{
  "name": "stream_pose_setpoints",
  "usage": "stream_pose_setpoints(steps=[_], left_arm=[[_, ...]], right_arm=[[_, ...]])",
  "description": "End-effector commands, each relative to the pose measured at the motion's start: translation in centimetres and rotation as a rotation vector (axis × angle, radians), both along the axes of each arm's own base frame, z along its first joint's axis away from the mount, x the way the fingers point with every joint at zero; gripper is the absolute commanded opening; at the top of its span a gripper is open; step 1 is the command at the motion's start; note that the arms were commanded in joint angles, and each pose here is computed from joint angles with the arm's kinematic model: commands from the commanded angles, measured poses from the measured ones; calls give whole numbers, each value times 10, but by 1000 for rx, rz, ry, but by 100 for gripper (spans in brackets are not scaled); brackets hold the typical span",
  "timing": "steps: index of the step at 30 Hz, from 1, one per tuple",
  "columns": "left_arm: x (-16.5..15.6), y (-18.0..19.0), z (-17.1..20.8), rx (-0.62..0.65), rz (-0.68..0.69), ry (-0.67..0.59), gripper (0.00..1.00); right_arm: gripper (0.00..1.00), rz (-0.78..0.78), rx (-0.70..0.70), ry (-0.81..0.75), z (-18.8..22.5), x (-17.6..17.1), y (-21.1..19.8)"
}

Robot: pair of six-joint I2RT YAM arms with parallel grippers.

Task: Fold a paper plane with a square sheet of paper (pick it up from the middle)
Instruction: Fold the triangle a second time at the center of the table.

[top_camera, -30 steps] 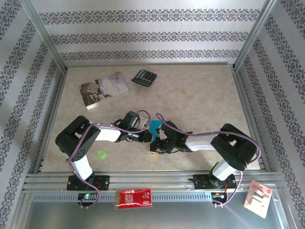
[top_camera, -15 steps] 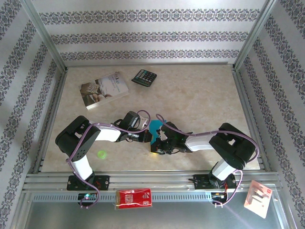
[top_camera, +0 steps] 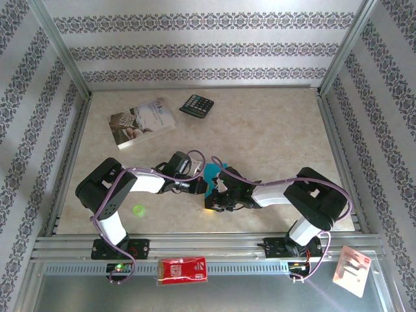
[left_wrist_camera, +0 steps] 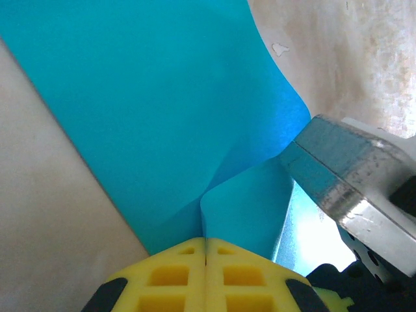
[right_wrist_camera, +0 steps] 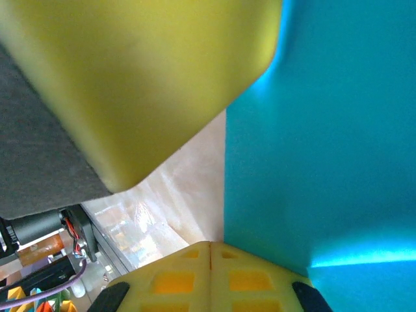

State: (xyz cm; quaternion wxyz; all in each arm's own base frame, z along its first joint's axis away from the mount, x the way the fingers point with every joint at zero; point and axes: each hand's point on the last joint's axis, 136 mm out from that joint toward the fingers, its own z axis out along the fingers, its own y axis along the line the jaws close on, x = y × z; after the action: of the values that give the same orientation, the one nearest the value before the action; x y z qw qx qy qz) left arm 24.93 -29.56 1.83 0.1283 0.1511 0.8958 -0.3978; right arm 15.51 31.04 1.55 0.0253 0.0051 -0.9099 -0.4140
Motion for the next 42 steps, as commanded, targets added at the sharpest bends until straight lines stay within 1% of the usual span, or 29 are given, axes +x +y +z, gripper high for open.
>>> stream_pose_setpoints(steps=[1,6,12,19,27,29,31,38,42], left_arm=[[-21,34,-48,212,26,90,0],[-21,33,-48,211,25,88,0],[-20,33,-46,212,25,84,0],[-20,34,-47,215,26,84,0],[-20,35,-46,226,23,78,0],[-20,36,-47,228,24,80,0],[-20,36,-47,228,23,79,0],[-20,36,-48,233,21,82,0],[-21,36,-48,230,22,84,0]], right_arm=[[2,-10,-27,14,-2,0,-7],[2,-73,44,-33,28,26,-12],[2,-102,55,-51,33,43,-17],[2,-91,31,-45,21,51,-13],[1,-87,-42,13,-16,44,-32],[1,-91,-43,25,-19,44,-35],[1,-98,-26,28,-15,47,-37],[2,-125,65,-17,26,62,-30],[2,-137,72,-30,31,68,-34]])
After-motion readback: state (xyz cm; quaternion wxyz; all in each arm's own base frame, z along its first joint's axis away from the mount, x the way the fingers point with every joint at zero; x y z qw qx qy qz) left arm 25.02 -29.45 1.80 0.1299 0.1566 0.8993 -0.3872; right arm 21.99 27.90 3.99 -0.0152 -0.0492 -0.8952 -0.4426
